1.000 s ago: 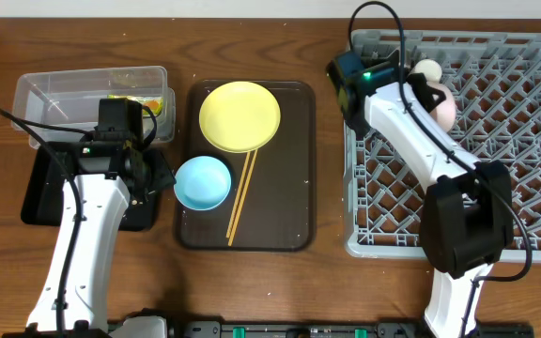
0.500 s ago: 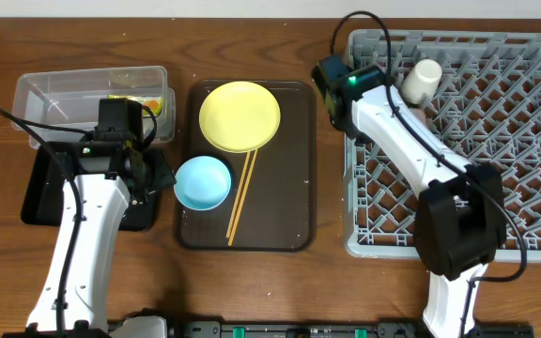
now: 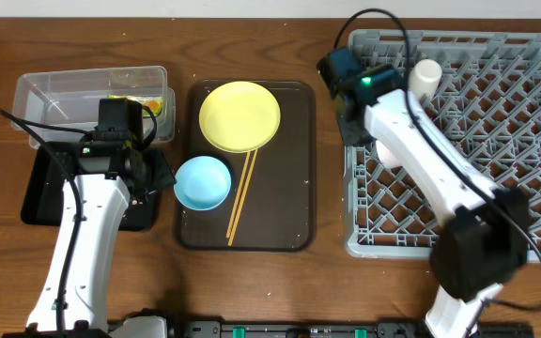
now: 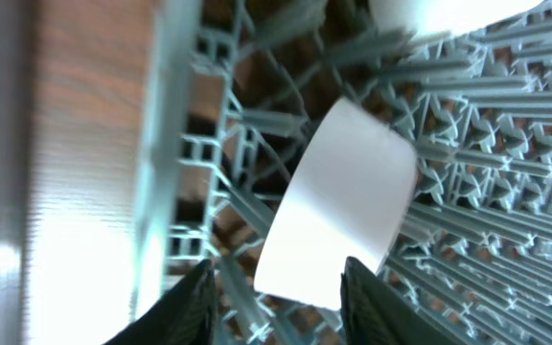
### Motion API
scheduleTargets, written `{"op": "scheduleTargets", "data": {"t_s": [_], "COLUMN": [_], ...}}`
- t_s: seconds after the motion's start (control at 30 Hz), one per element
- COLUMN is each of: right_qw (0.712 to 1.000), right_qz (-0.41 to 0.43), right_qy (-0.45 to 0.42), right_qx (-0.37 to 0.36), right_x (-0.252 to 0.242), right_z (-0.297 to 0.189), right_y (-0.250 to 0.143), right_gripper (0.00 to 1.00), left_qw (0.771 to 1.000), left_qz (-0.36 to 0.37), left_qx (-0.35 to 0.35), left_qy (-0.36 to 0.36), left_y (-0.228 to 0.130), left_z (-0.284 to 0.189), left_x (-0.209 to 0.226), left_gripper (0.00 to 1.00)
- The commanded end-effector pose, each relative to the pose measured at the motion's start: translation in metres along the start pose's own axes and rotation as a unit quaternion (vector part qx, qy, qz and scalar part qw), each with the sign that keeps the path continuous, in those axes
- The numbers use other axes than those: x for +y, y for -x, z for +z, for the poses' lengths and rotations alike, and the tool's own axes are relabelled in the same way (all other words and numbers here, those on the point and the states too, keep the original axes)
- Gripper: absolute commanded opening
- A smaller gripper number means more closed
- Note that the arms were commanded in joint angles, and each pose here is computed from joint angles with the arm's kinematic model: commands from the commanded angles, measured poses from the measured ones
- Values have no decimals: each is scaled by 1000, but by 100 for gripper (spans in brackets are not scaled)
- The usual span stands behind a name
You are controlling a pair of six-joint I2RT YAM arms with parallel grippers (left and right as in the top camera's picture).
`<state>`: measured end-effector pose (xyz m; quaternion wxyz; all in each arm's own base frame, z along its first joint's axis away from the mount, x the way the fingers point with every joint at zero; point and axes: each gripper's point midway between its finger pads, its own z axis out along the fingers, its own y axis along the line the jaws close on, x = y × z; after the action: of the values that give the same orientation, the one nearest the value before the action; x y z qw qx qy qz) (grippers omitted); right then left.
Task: Sort waste into correct bins and load items into the dishwasher rack
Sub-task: 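Release the pink bowl and lift the right gripper away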
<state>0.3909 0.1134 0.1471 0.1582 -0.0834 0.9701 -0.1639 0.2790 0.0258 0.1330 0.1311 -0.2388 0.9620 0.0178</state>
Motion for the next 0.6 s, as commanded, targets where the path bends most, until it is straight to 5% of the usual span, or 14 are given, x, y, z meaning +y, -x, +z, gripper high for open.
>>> {"op": "scheduleTargets", "data": {"t_s": [0.0, 0.57], "right_qw": [997, 993], "right_qz": [34, 40], "right_qy": [49, 101], "right_qx": [-44, -40], "right_x": [-4, 9], "right_z": [-33, -44], "right_y": [9, 5], "right_gripper": [44, 43], "left_qw": [1000, 1000], "left_qz": [-6, -6], "left_qx": [4, 4], "left_qy": [5, 5], "left_y": [-2, -2], "left_z": [2, 2], "left_x": [3, 3], "left_gripper": [63, 63]}}
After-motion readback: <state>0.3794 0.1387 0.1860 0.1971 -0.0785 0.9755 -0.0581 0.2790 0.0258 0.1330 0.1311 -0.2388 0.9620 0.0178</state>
